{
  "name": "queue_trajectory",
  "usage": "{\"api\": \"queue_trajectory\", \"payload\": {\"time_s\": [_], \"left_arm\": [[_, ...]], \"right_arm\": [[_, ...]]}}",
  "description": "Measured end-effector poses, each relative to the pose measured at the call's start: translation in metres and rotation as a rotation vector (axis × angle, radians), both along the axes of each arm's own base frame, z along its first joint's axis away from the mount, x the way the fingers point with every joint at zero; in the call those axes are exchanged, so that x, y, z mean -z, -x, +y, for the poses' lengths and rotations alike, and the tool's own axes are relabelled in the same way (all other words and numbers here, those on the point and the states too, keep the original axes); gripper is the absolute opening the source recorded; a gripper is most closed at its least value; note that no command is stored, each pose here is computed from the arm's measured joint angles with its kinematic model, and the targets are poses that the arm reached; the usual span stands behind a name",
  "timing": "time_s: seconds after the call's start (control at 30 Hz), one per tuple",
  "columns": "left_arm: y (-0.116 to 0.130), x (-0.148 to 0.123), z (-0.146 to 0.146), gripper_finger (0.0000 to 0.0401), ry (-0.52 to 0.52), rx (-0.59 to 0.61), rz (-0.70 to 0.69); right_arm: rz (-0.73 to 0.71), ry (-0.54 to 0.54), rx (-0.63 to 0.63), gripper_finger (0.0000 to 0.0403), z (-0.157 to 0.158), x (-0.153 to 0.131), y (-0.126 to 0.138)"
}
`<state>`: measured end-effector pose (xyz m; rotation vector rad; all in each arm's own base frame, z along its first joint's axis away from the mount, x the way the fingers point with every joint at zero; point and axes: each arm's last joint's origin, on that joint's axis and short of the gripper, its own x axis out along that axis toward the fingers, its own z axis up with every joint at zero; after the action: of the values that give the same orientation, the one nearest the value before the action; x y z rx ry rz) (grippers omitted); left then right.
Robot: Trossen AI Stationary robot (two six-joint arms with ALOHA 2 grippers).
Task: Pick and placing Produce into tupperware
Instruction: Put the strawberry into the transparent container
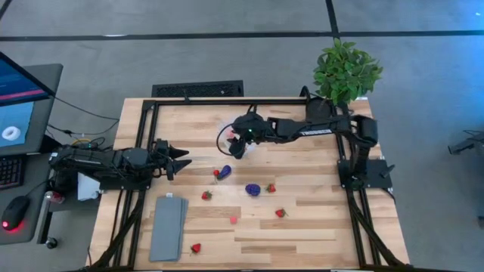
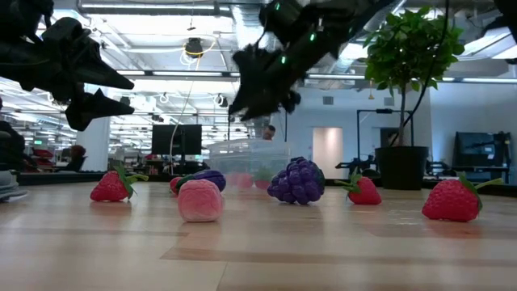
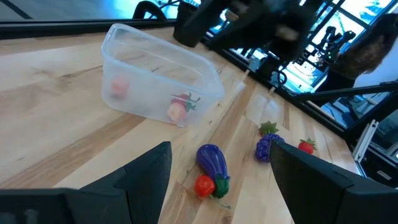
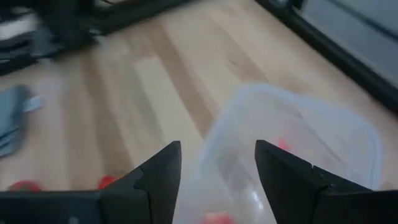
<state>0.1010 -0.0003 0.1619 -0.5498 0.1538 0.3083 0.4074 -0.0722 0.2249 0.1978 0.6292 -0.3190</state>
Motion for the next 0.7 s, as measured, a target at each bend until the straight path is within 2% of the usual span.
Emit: {"api": "queue_trajectory", "payload": {"time_s": [0.13,0.2,0.3,0.37,0.53,0.7], "left_arm": [[0.0,0.0,0.0,0.0261,0.047,-0.01,-0.012],[0.0,0.0,0.0,0.0261,0.089,-0.016,-0.023],[0.0,0.0,-0.001,0.0261,0.096,-0.004,-0.021],[0.0,0.0,-0.002,0.0261,0.087,0.052,-0.009],[0.0,0.002,-0.008,0.0261,0.016,0.283,0.027],[-0.001,0.003,-0.009,0.0261,-0.037,0.342,0.045]], "right_arm": [[-0.028,0.064,-0.079,0.0224,0.016,-0.026,0.009],[-0.029,0.075,-0.105,0.0223,0.025,-0.038,0.016],[-0.012,0.069,-0.138,0.0224,0.039,-0.053,0.028],[0.025,0.055,-0.162,0.0224,0.051,-0.06,0.038],[0.112,0.019,-0.228,0.022,0.085,-0.07,0.06],[0.2,0.006,-0.224,0.0213,0.121,-0.071,0.08]]}}
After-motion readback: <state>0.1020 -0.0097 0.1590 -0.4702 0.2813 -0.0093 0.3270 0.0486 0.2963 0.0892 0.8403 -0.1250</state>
